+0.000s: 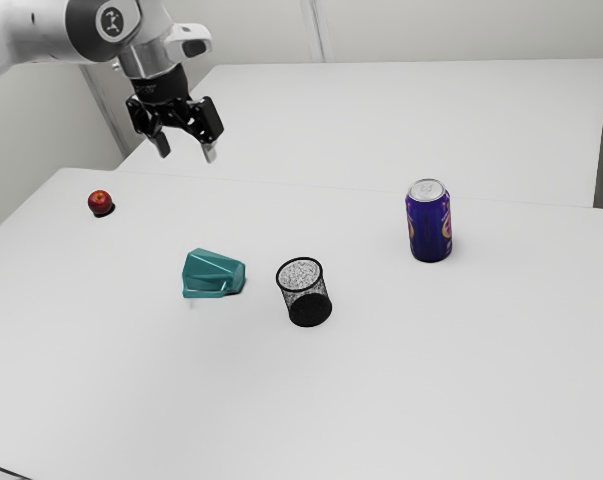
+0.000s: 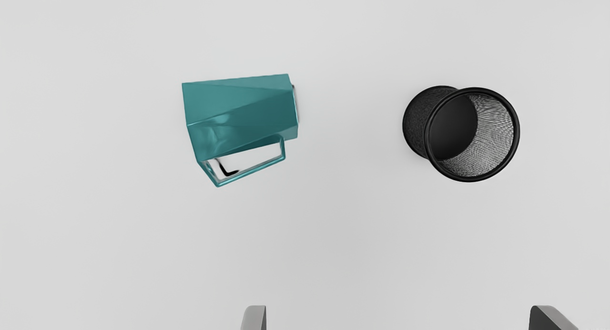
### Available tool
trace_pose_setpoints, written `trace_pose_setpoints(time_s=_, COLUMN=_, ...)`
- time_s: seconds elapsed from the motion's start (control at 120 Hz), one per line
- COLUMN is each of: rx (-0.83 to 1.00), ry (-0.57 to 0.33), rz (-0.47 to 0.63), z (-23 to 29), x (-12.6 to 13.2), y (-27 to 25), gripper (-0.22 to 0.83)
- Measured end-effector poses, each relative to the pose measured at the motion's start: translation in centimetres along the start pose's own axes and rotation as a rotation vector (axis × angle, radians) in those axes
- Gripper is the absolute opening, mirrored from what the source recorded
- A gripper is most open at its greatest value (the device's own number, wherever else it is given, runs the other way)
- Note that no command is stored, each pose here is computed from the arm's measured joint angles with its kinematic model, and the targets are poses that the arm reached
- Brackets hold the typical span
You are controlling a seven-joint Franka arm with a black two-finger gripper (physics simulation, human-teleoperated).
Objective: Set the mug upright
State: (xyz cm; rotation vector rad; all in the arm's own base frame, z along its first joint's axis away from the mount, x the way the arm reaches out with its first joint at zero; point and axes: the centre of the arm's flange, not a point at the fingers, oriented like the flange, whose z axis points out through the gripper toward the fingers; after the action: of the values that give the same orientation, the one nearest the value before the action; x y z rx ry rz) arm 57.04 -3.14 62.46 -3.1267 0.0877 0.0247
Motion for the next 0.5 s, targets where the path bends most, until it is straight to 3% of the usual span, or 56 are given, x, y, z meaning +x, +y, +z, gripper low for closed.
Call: trace_pose_setpoints(time_s=0.5, rx=-0.025, ry=-0.042, rz=0.022, z=2.2, x=0.1, y=-0.7, gripper=0.62)
